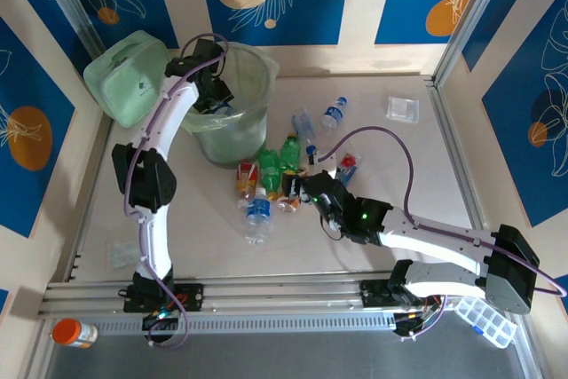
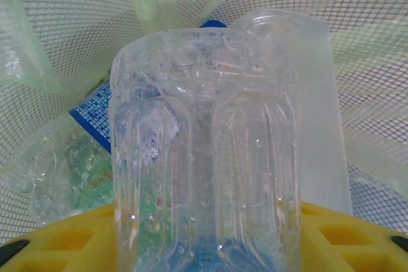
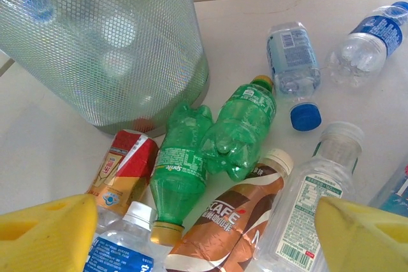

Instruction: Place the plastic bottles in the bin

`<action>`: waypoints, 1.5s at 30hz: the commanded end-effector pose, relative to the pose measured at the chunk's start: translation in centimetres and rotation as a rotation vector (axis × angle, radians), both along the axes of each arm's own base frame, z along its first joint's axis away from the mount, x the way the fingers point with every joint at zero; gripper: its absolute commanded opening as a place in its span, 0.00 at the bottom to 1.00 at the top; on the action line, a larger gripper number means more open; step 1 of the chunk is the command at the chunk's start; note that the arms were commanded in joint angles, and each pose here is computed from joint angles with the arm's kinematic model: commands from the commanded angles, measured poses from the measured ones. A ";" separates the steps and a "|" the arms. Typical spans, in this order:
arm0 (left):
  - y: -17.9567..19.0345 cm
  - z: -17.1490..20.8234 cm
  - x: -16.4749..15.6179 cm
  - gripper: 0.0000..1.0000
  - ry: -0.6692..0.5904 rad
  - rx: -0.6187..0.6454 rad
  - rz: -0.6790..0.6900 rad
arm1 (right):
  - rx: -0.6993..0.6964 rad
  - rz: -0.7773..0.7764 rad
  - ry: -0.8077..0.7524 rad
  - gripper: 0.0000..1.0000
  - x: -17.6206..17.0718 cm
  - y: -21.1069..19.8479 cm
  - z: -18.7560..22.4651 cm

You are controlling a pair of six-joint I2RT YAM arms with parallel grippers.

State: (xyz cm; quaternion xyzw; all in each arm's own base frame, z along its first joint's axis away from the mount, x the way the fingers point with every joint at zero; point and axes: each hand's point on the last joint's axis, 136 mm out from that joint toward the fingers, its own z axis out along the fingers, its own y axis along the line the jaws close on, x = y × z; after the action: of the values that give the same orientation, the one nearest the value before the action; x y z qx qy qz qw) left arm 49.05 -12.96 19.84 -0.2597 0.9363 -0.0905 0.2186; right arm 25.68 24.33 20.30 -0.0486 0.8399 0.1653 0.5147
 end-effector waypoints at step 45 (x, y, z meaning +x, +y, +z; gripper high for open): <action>-5.7 19.6 -11.3 0.72 -0.488 -0.035 -0.374 | 0.027 0.014 -0.050 0.89 0.1 0.1 2.2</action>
State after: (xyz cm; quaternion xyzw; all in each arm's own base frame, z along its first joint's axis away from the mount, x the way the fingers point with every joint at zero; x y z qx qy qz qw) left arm 39.57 -18.05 38.60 -0.1014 0.8874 -0.2175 0.3936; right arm 25.66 24.39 20.46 -0.0586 0.8384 0.1627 0.5169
